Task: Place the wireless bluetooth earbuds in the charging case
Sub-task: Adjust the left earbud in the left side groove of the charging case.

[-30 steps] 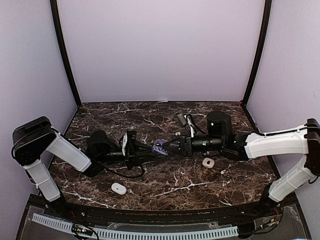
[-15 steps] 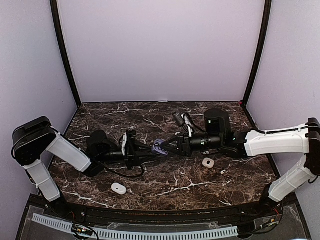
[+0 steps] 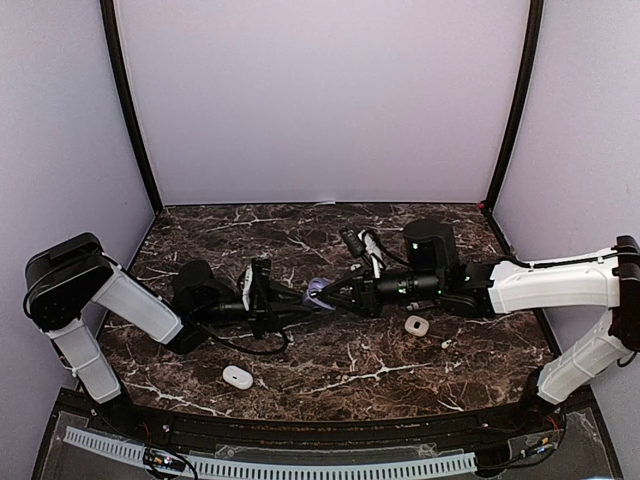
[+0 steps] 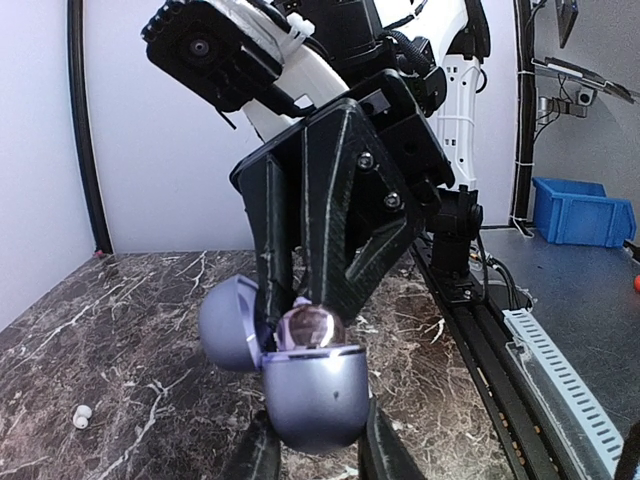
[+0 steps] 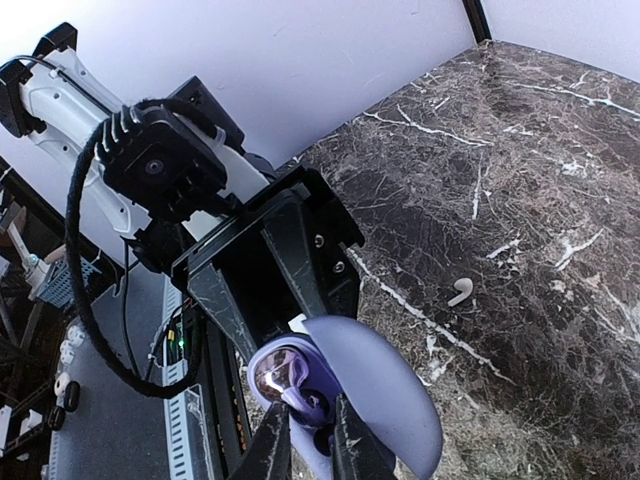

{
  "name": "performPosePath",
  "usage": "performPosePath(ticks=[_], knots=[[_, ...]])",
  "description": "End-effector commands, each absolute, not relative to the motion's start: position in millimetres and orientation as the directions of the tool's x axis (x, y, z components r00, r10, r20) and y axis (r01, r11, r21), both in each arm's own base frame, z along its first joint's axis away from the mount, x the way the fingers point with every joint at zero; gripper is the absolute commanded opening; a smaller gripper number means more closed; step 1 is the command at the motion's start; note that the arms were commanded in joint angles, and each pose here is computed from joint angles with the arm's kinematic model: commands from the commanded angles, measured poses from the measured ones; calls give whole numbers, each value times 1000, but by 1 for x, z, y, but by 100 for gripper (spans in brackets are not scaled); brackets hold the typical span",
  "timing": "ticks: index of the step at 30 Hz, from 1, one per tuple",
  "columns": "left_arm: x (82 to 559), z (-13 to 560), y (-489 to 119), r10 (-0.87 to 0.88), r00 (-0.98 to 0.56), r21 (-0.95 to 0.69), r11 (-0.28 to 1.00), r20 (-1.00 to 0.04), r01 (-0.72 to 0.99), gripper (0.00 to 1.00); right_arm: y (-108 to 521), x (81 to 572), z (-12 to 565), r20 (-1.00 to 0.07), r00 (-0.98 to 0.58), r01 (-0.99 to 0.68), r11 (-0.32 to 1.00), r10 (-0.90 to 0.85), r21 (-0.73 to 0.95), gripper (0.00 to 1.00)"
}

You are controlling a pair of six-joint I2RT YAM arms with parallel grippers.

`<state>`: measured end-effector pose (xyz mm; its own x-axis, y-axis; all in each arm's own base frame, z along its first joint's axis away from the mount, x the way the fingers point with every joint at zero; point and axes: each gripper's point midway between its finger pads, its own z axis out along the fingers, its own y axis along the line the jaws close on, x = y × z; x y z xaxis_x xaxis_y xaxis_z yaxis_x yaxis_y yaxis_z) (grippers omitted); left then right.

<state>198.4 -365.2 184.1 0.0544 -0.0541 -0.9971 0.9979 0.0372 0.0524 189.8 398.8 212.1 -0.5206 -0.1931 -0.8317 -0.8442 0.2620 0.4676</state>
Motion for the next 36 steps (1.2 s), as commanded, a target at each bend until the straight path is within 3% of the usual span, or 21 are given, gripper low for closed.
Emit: performPosePath(ticks=[1,28,36], knots=[[188,203,-366,-115,99,101,-13,-988,995,2,405,192,224,-866,-465,-872,266,-186,411,13],[187,199,-367,-98,96,99,-28,-991,995,2,389,188,254,-906,-398,-892,290,-142,347,23],[187,200,-367,-97,88,92,-29,-991,995,2,404,182,247,-892,-412,-901,229,-186,368,14]])
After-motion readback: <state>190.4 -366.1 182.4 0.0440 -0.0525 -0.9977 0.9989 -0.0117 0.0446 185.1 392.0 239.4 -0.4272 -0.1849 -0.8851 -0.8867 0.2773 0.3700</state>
